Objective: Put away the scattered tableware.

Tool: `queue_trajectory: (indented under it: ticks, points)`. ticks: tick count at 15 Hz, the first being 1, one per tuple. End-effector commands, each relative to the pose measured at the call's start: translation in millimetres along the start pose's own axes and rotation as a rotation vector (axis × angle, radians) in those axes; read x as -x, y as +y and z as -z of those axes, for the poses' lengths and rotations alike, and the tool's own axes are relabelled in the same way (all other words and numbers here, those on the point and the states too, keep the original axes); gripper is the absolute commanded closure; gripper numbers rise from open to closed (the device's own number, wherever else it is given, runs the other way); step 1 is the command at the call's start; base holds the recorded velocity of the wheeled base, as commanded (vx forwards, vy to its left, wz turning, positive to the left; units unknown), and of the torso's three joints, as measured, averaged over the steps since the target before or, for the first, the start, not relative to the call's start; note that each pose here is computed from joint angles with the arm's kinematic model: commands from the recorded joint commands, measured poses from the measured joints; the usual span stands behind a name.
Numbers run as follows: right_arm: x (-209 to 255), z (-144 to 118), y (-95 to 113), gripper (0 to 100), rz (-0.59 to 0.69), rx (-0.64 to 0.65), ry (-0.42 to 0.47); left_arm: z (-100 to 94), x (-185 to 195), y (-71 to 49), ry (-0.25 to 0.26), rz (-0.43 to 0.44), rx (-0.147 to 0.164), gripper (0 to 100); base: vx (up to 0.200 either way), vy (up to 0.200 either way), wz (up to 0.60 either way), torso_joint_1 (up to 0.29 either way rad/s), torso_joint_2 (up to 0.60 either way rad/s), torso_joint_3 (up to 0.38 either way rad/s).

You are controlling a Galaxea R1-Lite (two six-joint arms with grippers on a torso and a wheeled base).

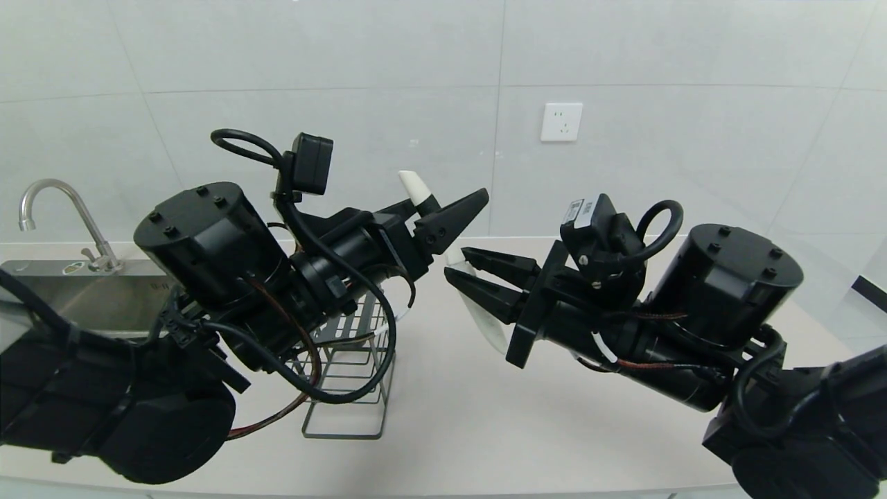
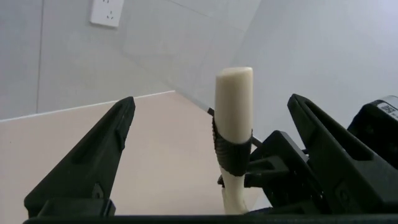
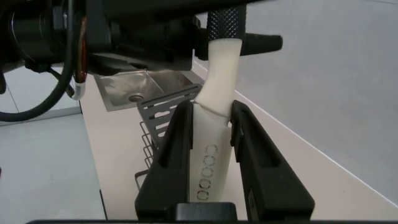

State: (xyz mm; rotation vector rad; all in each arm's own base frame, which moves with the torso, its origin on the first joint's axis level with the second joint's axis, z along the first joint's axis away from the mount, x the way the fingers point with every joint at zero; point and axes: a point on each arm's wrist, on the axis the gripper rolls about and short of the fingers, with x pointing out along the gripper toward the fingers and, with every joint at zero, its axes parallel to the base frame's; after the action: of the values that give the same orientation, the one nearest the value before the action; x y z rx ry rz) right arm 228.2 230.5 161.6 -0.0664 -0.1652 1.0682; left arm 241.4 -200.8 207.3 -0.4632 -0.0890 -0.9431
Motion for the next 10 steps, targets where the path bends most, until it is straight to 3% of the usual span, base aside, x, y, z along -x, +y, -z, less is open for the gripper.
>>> queue_trajectory:
  ticks: [1,3,5,10]
  points:
    - [0,-1,-2,100,0.006,0.004,-0.005,1.2,-5,1.1,-0.018,0.017,0.000,0,0.000,0.000,0.00,0.000,0.00,0.000]
    - [1,-4,-3,100,0.011,0.011,-0.026,-4.4,-11,-4.6,-0.052,0.046,0.003,0,0.000,0.000,0.00,0.000,0.00,0.000]
    - [3,-4,-11,100,0.036,0.020,-0.030,-4.6,-15,-9.7,-0.049,0.086,0.036,0,0.000,0.000,0.00,0.000,0.00,0.000]
    - [17,-13,-31,100,0.111,0.055,-0.077,-12.8,-29,-13.3,-0.060,0.145,0.027,0,0.000,0.000,0.00,0.000,0.00,0.000]
